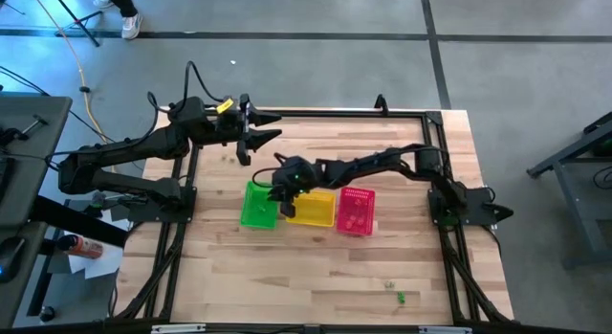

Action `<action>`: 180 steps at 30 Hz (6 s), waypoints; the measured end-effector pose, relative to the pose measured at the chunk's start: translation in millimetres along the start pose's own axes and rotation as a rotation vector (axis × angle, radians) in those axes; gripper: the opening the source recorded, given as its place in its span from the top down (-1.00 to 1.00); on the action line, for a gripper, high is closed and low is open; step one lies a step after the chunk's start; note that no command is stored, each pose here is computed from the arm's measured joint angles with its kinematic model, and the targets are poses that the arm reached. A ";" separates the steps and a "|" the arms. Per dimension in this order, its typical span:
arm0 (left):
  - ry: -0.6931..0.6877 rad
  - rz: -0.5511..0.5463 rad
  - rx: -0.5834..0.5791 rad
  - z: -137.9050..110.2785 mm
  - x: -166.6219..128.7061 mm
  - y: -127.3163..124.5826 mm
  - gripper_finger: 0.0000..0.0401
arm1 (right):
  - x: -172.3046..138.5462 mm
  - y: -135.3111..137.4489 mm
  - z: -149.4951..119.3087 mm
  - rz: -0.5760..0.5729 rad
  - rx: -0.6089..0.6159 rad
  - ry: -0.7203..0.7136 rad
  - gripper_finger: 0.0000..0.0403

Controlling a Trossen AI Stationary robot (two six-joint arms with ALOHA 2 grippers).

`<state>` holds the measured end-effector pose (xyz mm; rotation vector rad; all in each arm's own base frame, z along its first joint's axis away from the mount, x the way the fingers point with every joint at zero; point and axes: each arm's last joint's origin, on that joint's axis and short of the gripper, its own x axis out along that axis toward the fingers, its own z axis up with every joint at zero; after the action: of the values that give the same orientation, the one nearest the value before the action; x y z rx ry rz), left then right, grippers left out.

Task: Sort Halloween decoration
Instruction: Put the green skeleton toy into the green basket

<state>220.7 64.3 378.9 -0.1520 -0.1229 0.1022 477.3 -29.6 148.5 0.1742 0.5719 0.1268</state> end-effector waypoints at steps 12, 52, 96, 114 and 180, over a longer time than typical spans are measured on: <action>-0.001 0.000 0.001 0.1 0.0 0.0 0.03 | -17.2 -2.8 16.1 0.026 0.021 -0.006 -0.09; 0.152 0.011 -0.056 -15.1 -0.6 -0.2 0.03 | -281.1 45.9 20.4 -0.122 -0.054 -0.648 -0.09; 1.704 0.700 -0.351 -207.0 -6.2 166.5 0.03 | -276.9 40.2 13.2 -0.187 0.180 -0.589 -0.09; 1.679 0.665 -0.362 -229.1 -21.7 164.8 0.03 | -276.9 39.4 12.9 -0.212 0.186 -0.590 -0.09; 0.253 -0.100 0.094 0.7 -8.5 -21.2 0.96 | -289.4 45.9 30.2 -0.181 -0.019 -0.789 -0.09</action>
<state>214.3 42.6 381.9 -0.0636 0.1265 -0.0120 249.3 -37.0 334.9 0.1386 -0.2009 -0.1145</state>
